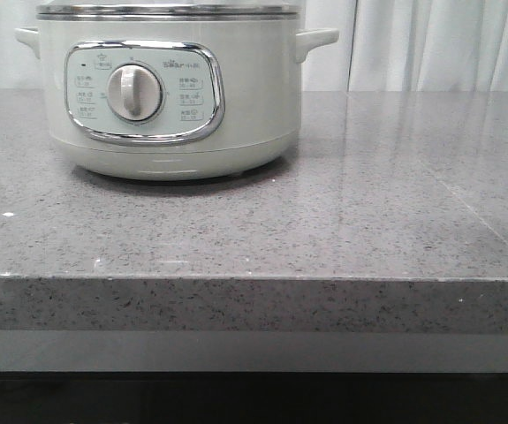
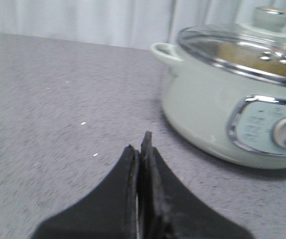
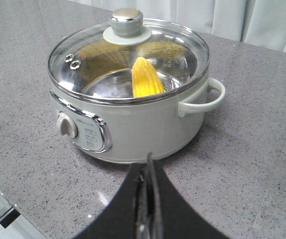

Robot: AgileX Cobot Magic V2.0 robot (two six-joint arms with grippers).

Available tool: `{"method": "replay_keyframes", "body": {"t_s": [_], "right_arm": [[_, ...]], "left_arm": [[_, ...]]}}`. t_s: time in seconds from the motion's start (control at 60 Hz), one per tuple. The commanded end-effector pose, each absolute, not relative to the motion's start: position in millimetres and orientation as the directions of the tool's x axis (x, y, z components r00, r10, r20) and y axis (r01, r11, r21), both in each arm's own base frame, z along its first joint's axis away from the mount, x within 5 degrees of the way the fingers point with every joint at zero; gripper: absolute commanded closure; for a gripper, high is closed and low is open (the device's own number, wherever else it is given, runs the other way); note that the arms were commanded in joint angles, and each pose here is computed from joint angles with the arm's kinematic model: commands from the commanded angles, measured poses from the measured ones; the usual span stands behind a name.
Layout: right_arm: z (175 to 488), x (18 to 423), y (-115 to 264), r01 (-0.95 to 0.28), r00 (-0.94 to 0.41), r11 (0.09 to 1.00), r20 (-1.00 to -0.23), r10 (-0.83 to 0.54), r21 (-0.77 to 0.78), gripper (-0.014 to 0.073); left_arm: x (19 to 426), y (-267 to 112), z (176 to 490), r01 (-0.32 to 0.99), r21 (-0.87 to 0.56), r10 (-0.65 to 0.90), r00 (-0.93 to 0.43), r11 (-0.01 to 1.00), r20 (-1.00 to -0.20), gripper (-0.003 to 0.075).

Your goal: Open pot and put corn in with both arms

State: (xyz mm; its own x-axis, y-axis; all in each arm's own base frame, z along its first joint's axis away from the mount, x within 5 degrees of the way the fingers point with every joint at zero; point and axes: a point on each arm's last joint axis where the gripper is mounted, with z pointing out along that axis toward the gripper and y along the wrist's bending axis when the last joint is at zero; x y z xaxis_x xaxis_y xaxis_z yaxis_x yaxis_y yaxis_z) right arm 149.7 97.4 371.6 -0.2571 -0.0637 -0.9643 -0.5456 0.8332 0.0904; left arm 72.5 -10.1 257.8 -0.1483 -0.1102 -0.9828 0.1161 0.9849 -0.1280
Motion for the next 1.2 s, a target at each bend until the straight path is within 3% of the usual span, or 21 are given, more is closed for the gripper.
{"method": "replay_keyframes", "body": {"t_s": [0.0,0.35,1.184], "right_arm": [[388,149,95,-0.543,-0.163,0.837,-0.986,-0.018,0.075,0.0715],[388,149,95,-0.543,-0.165,0.837,-0.986,-0.018,0.075,0.0715],[388,149,95,-0.542,-0.163,0.837,-0.986,-0.017,0.075,0.0715]], "left_arm": [[65,-5,258,0.072,-0.176,-0.176,-0.004,0.982,-0.984,0.0741],[55,0,213,0.031,-0.179,-0.182,0.154,0.983,-0.971,0.0741],[54,-3,214,0.077,-0.119,-0.130,0.151,0.990,-0.980,0.0741]]}}
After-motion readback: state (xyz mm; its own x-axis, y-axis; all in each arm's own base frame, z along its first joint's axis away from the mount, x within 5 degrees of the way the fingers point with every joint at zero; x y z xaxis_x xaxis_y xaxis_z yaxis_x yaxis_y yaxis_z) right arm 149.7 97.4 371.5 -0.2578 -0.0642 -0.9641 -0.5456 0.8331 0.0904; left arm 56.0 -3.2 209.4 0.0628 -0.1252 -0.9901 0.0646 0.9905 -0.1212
